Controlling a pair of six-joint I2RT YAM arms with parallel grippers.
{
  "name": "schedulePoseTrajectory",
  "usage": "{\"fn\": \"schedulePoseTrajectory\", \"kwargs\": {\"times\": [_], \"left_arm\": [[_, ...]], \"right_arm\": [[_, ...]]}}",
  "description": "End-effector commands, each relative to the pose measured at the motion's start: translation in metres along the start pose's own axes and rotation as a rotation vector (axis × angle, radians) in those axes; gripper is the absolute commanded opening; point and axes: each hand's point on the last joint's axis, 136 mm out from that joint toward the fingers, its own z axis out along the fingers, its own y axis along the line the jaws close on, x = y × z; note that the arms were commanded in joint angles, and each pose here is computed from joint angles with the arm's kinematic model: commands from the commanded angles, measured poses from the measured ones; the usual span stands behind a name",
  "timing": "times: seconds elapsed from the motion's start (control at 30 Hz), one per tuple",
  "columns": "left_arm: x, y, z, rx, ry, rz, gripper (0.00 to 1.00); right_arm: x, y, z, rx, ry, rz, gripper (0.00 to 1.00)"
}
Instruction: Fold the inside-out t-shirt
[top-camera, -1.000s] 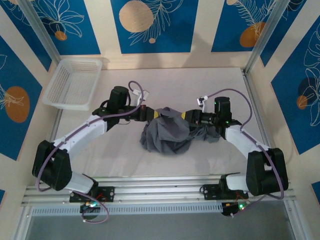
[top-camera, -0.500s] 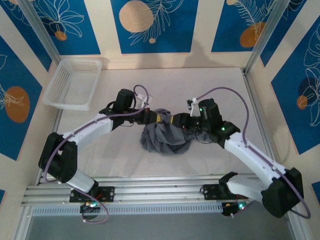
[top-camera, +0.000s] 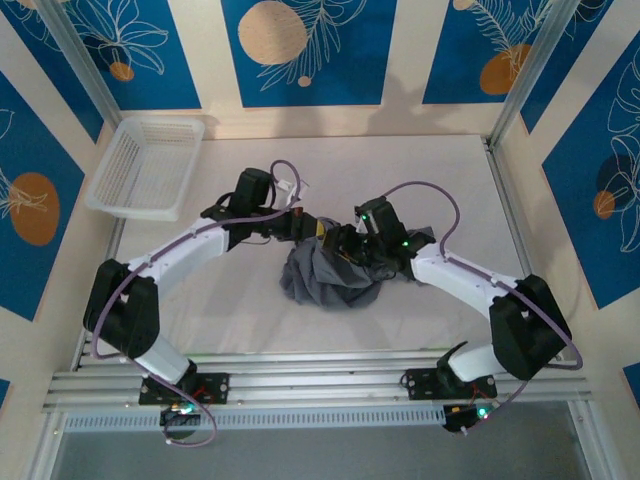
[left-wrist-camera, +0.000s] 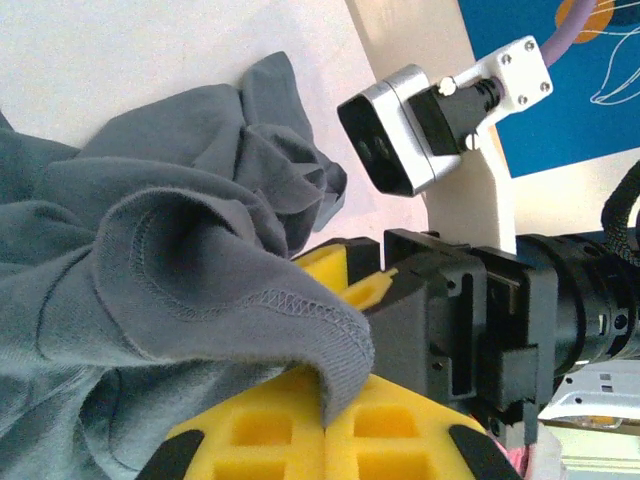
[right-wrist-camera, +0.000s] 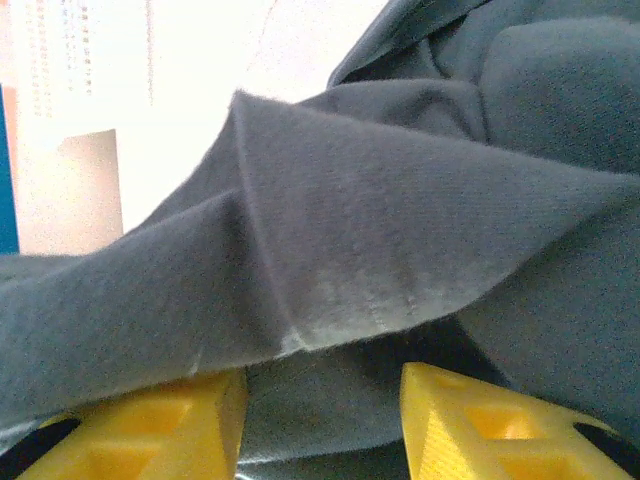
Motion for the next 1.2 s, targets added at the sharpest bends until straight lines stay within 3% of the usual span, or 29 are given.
{"fn": "schedulePoseTrajectory", "kwargs": {"times": [0.0,0.13,0.3,0.47,0.57,0.73,0.8,1.0,1.17], "left_arm": [[-0.001,-0.010,0.002,0.028,0.022,0.032,0.00],[-0.004,-0.012,0.003,0.040,0.030,0.040,0.00],[-0.006,-0.015,0.001,0.040,0.034,0.056,0.00],[-0.004,-0.013,0.001,0.034,0.030,0.055,0.00],[-0.005,-0.012,0.002,0.036,0.028,0.056,0.00],[-0.005,-0.007,0.001,0.022,0.029,0.052,0.00],[-0.005,-0.003,0.002,0.015,0.031,0.045,0.00],[-0.003,0.034,-0.003,-0.129,0.066,0.017,0.00],[-0.024,0.072,-0.029,-0.254,0.009,-0.002,0.00]], "right_arm": [[-0.018,-0.012,0.007,0.068,-0.088,0.040,0.47],[-0.029,-0.029,0.014,0.185,-0.113,0.063,0.47],[-0.032,-0.020,0.029,0.182,-0.075,0.018,0.57],[-0.040,-0.026,0.033,0.230,-0.071,0.022,0.58],[-0.045,-0.039,0.033,0.292,-0.061,0.069,0.47],[-0.050,-0.043,0.021,0.314,-0.048,0.086,0.09],[-0.048,-0.039,0.012,0.285,-0.030,0.081,0.00],[-0.030,-0.020,-0.027,0.112,0.102,0.025,0.00],[-0.020,-0.028,-0.076,0.059,0.159,-0.033,0.00]]}}
